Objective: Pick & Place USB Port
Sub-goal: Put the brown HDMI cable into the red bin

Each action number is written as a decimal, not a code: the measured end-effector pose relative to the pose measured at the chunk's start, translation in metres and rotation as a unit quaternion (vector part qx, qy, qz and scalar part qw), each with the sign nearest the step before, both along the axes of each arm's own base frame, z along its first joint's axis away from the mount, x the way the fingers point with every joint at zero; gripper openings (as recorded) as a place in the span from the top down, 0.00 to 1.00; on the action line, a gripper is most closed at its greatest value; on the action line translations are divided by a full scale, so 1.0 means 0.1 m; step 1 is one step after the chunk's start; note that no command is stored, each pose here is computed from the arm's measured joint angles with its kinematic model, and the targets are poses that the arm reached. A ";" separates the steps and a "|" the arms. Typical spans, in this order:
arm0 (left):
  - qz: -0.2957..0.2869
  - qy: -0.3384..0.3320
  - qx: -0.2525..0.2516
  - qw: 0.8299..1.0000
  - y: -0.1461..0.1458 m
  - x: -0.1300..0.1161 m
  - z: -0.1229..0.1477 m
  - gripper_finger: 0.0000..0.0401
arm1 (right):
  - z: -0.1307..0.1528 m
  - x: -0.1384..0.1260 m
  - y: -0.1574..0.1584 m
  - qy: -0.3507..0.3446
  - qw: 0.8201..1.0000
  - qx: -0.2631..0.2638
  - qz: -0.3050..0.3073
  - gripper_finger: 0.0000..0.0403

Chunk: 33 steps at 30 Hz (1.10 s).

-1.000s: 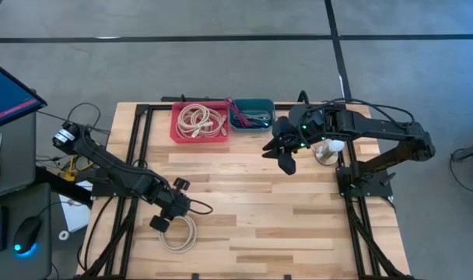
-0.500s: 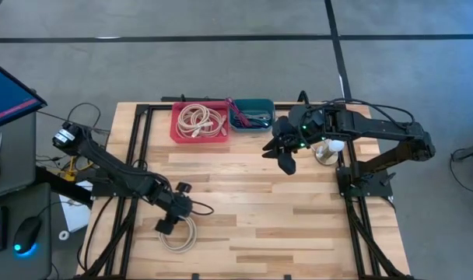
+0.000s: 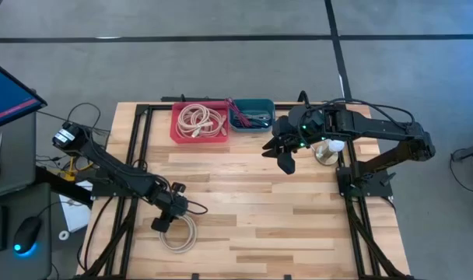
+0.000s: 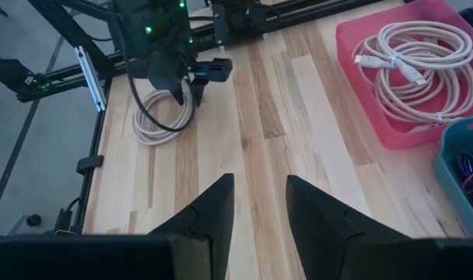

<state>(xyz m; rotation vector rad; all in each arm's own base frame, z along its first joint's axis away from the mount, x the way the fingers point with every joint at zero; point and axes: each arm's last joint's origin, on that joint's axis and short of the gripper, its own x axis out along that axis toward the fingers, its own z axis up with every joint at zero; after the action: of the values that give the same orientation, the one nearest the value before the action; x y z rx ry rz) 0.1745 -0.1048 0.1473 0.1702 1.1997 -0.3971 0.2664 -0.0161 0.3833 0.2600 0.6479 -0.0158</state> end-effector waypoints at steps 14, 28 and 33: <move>0.099 0.025 -0.037 0.994 0.08 -0.14 -0.25 0.63 | 0.00 0.00 0.00 -0.001 1.000 0.000 0.000 0.73; 0.179 -0.008 -0.103 0.978 0.05 -0.08 -0.26 0.90 | 0.00 0.00 0.00 -0.001 1.000 0.000 0.000 0.73; 0.185 -0.033 -0.143 0.972 0.01 -0.02 -0.22 0.90 | 0.00 0.00 0.00 -0.001 1.000 0.000 0.000 0.73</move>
<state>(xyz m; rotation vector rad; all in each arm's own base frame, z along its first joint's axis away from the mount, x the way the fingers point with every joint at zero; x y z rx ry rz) 0.1728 -0.1042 0.1255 -0.2849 1.0674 -0.2294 0.2666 -0.0162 0.3834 0.2600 0.6460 -0.0160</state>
